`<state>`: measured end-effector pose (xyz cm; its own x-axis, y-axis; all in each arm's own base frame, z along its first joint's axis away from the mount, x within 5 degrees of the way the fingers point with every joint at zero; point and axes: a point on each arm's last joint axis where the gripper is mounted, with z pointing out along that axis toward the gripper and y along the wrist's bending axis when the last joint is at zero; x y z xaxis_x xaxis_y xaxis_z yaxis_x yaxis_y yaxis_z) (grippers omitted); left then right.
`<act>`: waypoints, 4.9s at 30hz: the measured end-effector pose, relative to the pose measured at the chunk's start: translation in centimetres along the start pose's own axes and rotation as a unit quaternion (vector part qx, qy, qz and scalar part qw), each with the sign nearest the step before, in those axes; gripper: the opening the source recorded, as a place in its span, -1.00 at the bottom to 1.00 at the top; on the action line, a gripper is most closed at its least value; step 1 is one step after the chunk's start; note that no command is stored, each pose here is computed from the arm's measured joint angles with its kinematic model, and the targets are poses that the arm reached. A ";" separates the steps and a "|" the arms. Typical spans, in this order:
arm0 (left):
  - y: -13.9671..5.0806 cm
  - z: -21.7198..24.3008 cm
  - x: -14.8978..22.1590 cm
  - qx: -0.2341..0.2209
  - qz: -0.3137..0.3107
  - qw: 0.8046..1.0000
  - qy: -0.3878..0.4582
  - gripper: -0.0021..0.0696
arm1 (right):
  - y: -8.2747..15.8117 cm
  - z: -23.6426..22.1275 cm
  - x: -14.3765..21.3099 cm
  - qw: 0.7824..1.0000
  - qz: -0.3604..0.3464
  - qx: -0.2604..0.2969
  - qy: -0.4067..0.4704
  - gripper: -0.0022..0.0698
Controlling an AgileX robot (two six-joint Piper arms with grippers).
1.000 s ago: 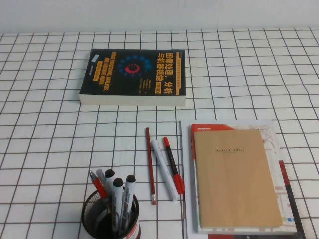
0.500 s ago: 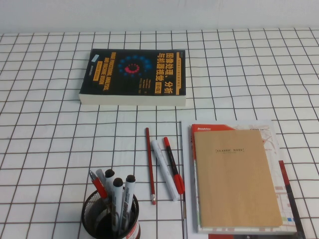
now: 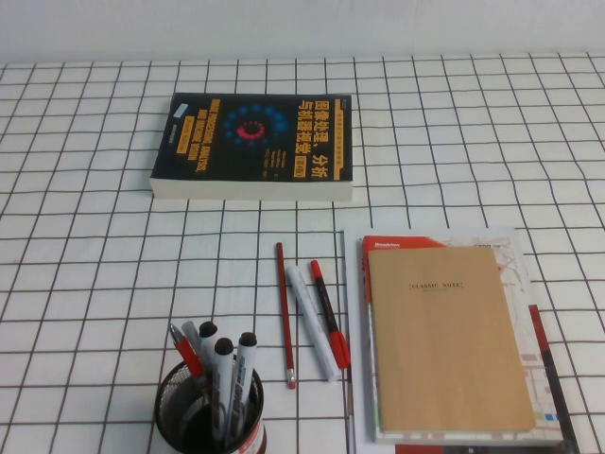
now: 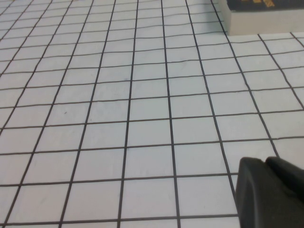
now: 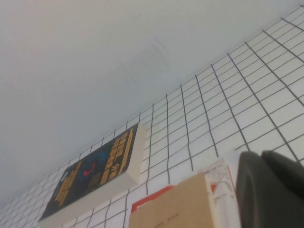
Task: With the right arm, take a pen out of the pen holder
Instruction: 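Take a marker out of the pen holder and lay it on the table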
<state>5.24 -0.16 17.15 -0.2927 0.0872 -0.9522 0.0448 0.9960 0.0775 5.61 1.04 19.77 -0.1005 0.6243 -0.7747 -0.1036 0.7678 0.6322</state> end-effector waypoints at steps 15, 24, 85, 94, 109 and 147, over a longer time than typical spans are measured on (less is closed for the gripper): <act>0.0 0.0 0.0 0.000 0.000 1.000 0.000 -0.95 | 3.3 -0.2 -1.6 0.993 -0.007 -0.020 0.115 -0.98; 0.0 0.0 0.0 0.000 0.000 1.000 0.000 -0.95 | 6.0 2.9 -4.1 0.955 -0.083 0.026 0.282 -0.98; 0.0 0.0 0.0 0.000 0.000 1.000 0.000 -0.95 | 20.1 9.4 12.1 0.911 -0.169 -0.230 0.297 0.00; 0.0 0.0 0.0 0.000 0.000 1.000 0.000 -0.95 | 19.9 9.5 13.7 0.919 -0.167 -0.220 0.280 0.00; 0.0 0.0 0.0 0.000 0.000 1.000 0.000 -0.95 | 20.9 10.4 15.5 0.918 -0.171 -0.216 0.286 0.00; 0.0 0.0 0.0 0.000 0.000 1.000 0.000 -0.95 | 21.3 12.3 17.7 0.932 -0.175 -0.185 0.258 0.00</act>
<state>5.24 -0.16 17.15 -0.2927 0.0872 -0.9522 0.0448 0.9960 0.0775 13.82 30.23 19.39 -0.4493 0.1199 -0.8853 -0.5430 0.7502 0.3772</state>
